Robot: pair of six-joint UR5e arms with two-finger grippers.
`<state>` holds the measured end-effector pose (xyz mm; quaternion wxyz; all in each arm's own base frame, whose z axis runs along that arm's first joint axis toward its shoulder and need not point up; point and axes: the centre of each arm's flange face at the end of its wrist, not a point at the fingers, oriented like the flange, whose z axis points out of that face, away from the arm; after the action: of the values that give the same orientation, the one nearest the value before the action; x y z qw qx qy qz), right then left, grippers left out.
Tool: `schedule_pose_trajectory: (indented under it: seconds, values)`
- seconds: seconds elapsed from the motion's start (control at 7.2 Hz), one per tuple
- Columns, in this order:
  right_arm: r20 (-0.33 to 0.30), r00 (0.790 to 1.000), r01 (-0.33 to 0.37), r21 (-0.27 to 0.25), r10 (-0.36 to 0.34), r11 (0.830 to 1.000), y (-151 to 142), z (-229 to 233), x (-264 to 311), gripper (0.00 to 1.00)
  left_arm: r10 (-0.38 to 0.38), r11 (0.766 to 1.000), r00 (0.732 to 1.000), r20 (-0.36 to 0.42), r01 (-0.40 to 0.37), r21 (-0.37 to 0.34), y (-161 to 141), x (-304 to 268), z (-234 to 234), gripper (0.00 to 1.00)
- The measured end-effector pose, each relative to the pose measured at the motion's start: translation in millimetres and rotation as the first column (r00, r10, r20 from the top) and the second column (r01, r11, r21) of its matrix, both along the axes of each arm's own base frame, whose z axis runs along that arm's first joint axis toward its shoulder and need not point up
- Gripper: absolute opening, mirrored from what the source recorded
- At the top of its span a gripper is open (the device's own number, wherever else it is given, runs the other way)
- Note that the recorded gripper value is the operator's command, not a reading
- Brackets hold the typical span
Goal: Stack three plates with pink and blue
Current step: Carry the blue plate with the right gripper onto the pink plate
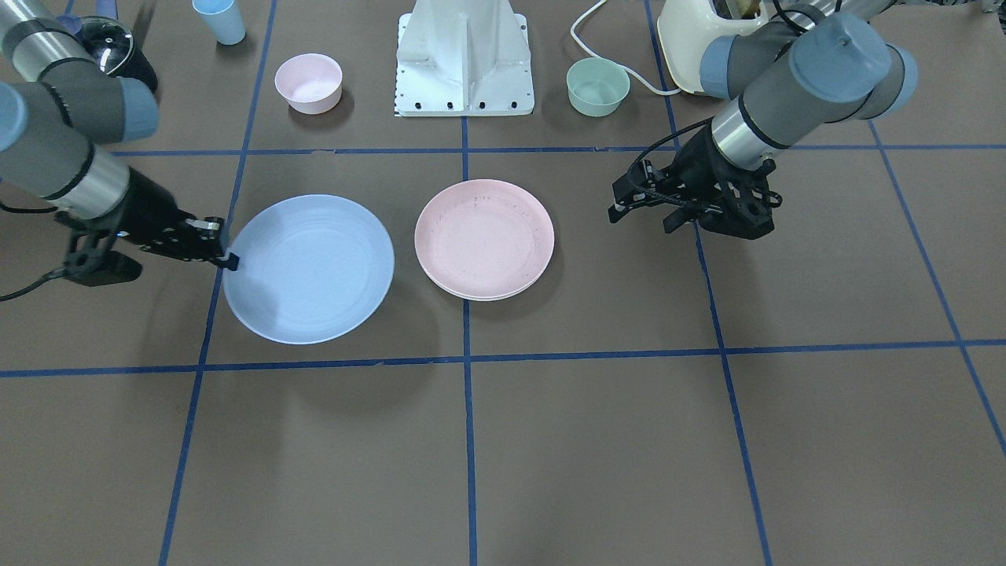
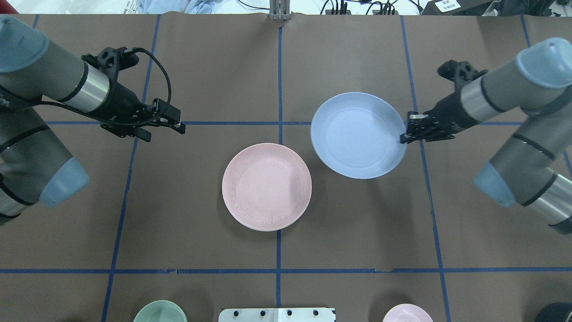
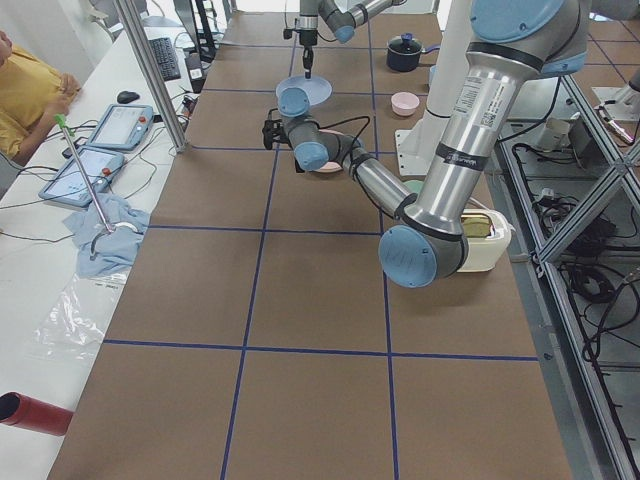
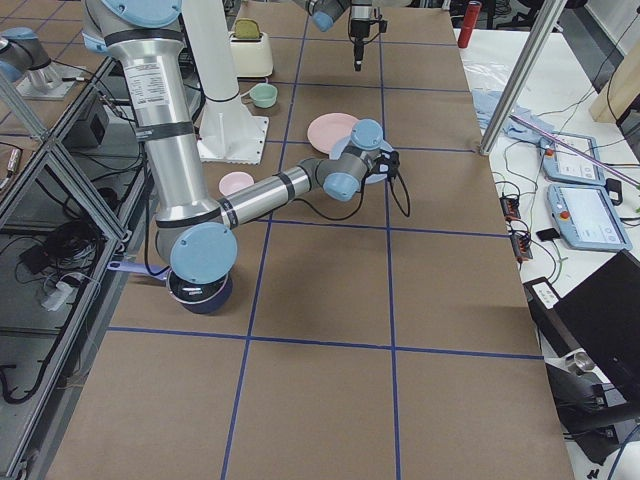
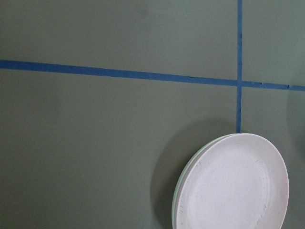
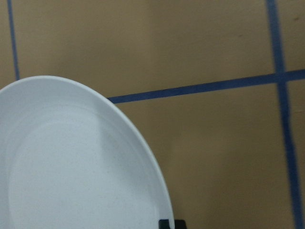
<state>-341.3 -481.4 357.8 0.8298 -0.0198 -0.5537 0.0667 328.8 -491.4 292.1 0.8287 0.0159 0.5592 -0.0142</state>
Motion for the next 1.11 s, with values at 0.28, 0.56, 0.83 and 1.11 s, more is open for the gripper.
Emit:
schedule_pose_trajectory:
  seconds: [0.28, 0.56, 0.83, 1.11]
  values:
    - [0.037, 0.999, -0.03, -0.04, 0.031, 0.999, 50.6, -59.6, -83.2, 0.0, 0.009, 0.998, 1.0, 0.023, -0.011, 0.06, -15.1, -28.7, 17.7, 1.0]
    - [0.035, 0.998, -0.047, -0.049, 0.049, 0.998, 84.4, -86.4, -131.7, 0.0, 0.015, 0.997, 1.0, 0.027, -0.017, 0.07, -18.6, -36.6, 23.5, 1.0]
    - [0.028, 0.998, -0.051, -0.047, 0.053, 0.998, 93.9, -93.7, -148.5, 0.0, 0.017, 0.997, 0.999, 0.028, -0.019, 0.07, -18.8, -36.8, 25.0, 1.0]
    - [0.015, 0.998, -0.059, -0.036, 0.06, 0.998, 103.7, -92.0, -161.4, 1.0, 0.018, 0.997, 0.999, 0.028, -0.02, 0.07, -18.7, -36.7, 25.1, 1.0]
